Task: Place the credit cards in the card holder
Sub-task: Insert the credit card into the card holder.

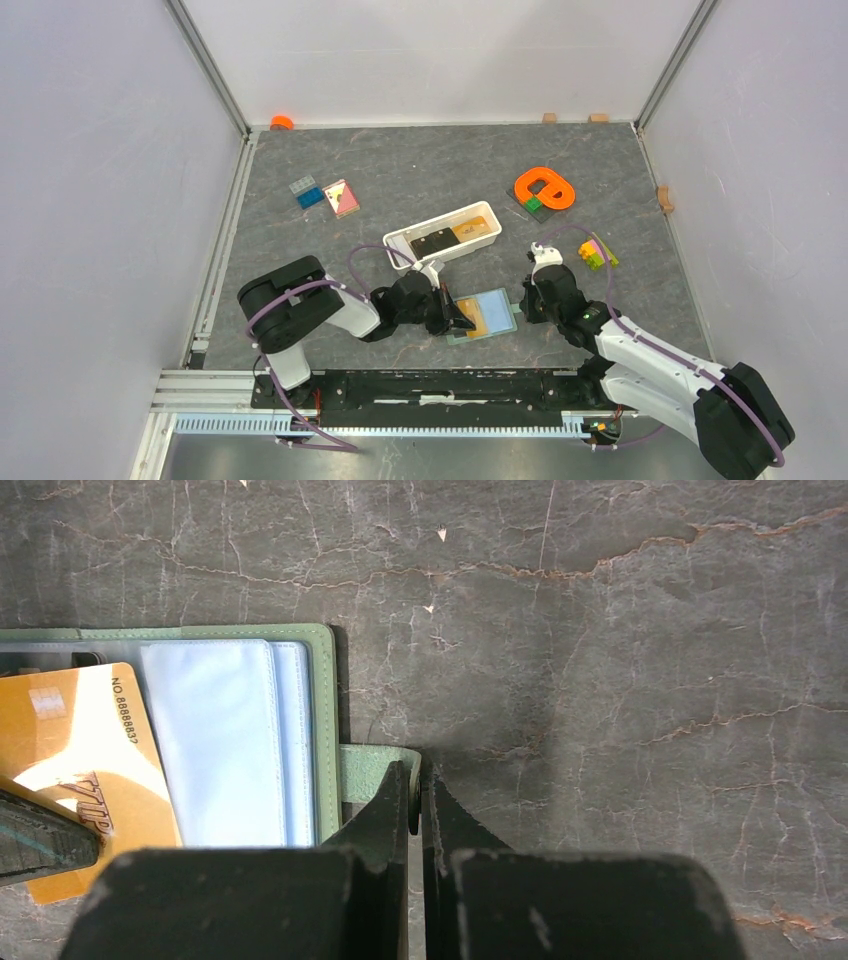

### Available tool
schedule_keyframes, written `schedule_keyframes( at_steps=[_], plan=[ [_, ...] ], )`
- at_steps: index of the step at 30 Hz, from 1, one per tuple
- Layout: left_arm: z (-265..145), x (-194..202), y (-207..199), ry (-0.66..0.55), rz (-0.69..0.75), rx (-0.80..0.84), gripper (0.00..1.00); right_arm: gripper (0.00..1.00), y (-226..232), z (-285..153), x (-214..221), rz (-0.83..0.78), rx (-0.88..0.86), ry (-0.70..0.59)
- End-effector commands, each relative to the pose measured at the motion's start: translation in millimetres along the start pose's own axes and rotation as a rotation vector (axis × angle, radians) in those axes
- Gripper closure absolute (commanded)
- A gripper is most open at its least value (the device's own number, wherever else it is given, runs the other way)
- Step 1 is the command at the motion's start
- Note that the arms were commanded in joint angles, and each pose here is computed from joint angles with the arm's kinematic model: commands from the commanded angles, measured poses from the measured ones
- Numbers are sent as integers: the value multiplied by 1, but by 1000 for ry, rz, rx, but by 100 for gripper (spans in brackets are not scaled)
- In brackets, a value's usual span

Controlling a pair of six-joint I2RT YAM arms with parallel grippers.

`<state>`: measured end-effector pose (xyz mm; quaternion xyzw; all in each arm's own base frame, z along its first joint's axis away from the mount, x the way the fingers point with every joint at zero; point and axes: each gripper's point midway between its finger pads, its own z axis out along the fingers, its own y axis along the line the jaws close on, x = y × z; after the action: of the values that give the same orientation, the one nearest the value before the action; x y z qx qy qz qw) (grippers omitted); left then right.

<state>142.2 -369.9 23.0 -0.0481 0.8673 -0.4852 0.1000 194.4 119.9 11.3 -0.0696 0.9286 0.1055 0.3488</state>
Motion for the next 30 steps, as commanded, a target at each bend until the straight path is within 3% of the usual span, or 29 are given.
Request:
schedule_keyframes(
  at_steps=[1, 9, 18, 30],
  plan=[
    [-3, 10, 53, 20, -125, -176, 98, 100, -9, -2, 8, -10, 50, 41],
    [2, 15, 57, 59, -153, -197, 97, 100, -9, -4, 5, -10, 56, 37],
    [6, 12, 58, 58, -132, -222, 90, 100, -7, -5, 5, -6, 45, 30],
    [-2, 4, 53, 20, -116, -206, 62, 100, -7, -7, 3, -6, 48, 22]
  ],
)
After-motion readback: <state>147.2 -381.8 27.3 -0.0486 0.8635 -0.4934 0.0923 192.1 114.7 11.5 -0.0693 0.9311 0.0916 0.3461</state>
